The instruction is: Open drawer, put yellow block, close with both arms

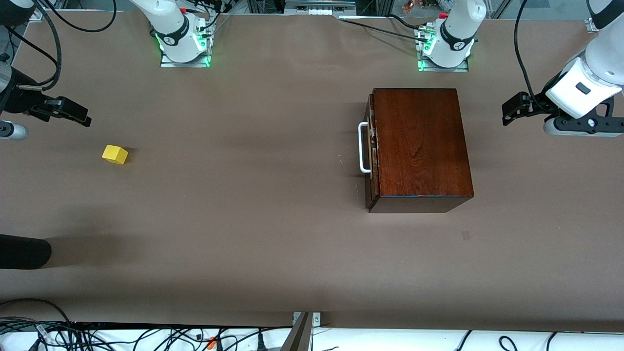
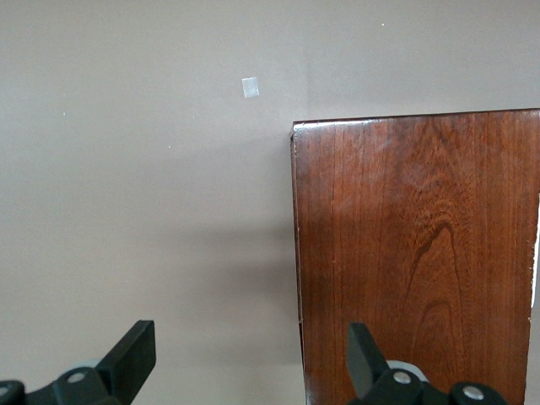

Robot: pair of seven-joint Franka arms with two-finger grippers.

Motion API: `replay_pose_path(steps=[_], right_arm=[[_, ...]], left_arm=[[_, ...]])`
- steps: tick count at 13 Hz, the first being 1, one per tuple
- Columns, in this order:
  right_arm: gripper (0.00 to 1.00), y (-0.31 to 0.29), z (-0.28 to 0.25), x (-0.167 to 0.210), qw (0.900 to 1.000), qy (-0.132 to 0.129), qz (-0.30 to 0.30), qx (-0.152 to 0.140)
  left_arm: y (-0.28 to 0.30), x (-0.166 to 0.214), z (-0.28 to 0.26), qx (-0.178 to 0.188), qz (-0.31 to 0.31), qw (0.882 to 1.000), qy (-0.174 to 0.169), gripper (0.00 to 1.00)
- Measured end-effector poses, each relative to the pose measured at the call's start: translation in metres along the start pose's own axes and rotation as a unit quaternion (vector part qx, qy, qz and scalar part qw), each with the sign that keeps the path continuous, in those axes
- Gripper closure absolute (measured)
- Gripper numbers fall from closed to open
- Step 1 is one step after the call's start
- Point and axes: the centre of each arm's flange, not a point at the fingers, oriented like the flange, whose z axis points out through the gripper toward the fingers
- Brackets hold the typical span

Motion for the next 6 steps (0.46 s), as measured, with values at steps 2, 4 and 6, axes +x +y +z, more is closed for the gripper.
replay_pose_path(steps=[2, 4, 6], right_arm=[[0.0, -0.0004, 0.0, 0.0, 1.0, 0.0, 0.0, 0.0], [0.0, -0.0004, 0.0, 0.0, 1.0, 0.0, 0.0, 0.0], [0.0, -0.0005, -0.0001, 0.0, 1.0, 0.0, 0.0, 0.0]], left_arm=[[0.0, 0.0, 0.0, 0.0, 0.0, 1.0, 0.0, 0.0], [0.0, 0.0001, -0.0004, 0.0, 0.0, 1.0, 0.0, 0.0], [-0.0004, 0.0005, -0.0048, 0.0, -0.001, 1.0, 0.005, 0.0]])
